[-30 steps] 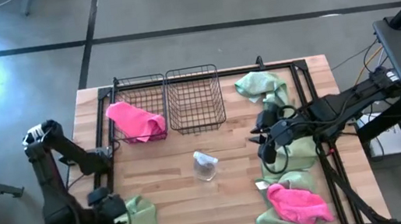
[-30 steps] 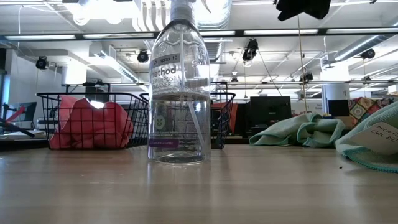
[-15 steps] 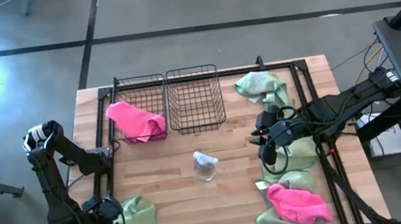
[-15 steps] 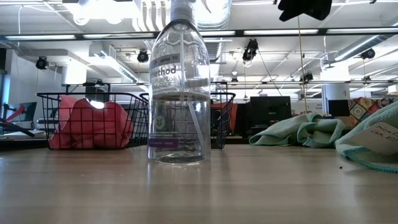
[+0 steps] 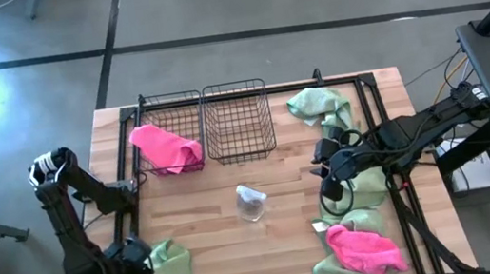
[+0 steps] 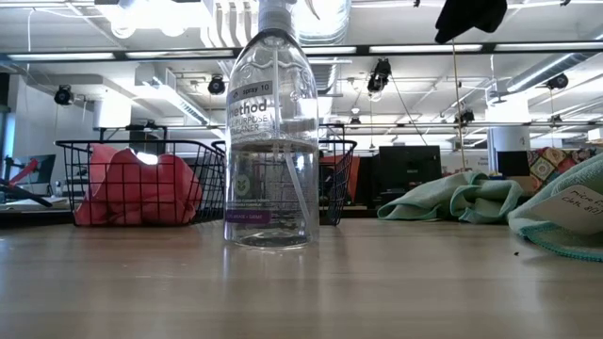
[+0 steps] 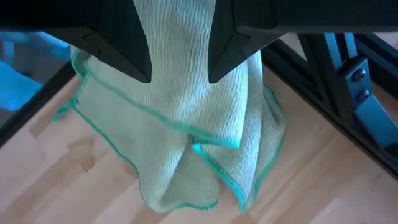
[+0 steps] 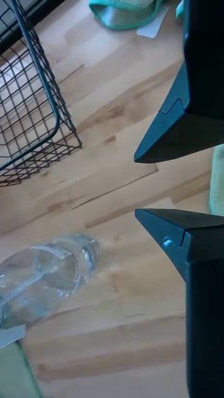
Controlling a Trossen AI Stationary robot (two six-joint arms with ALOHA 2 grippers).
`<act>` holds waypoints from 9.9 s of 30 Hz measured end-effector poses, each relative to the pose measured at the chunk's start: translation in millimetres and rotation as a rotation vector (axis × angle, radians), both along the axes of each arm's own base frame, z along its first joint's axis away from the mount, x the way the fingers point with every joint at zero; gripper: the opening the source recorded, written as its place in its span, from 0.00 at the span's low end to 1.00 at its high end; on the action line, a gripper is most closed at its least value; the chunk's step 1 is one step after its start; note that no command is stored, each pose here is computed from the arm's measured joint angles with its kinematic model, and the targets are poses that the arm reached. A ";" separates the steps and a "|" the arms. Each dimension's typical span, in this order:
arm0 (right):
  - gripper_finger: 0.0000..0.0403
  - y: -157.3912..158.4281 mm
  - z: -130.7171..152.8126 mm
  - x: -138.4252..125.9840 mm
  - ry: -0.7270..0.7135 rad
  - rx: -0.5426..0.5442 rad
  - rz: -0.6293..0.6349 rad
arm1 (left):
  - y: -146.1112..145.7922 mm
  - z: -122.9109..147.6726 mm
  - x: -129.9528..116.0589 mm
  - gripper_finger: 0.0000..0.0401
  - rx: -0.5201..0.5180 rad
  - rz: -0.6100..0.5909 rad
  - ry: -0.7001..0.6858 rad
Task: Sort microfiber towel by color & place in baskets
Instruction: Put the bottom left green microfiber towel into the right black wire basket, then put the top green microfiber towel into the right black wire basket
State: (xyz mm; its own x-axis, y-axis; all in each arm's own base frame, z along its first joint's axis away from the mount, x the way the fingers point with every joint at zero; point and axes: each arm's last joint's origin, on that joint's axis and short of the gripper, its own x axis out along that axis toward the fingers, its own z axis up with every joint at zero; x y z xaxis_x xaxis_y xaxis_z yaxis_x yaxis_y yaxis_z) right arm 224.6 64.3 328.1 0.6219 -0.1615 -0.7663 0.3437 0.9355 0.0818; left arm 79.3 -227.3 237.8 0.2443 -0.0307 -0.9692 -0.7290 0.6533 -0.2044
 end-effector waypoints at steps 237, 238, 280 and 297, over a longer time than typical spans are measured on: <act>0.31 -98.3 -68.2 -113.6 -0.117 -0.295 -0.919 | 217.9 121.6 136.1 0.29 0.796 -0.432 -0.904; 0.31 -100.8 -68.1 -112.4 -0.107 -0.289 -0.915 | 217.9 121.5 135.9 0.29 0.799 -0.438 -0.901; 0.31 -250.0 -121.7 -58.4 0.127 0.122 -0.623 | 218.2 112.9 131.5 0.29 0.781 -0.481 -0.806; 0.31 -301.7 -103.2 -35.1 0.340 0.166 -0.554 | 218.2 112.9 131.5 0.29 0.781 -0.481 -0.806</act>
State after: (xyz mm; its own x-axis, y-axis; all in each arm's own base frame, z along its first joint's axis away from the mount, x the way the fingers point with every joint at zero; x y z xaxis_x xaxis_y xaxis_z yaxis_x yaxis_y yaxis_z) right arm 189.5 -237.5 224.8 0.2006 -0.2506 -0.9471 0.8016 0.5978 0.0116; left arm 210.8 -9.1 350.7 0.9079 0.2392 -0.3442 -0.2247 0.9710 0.0819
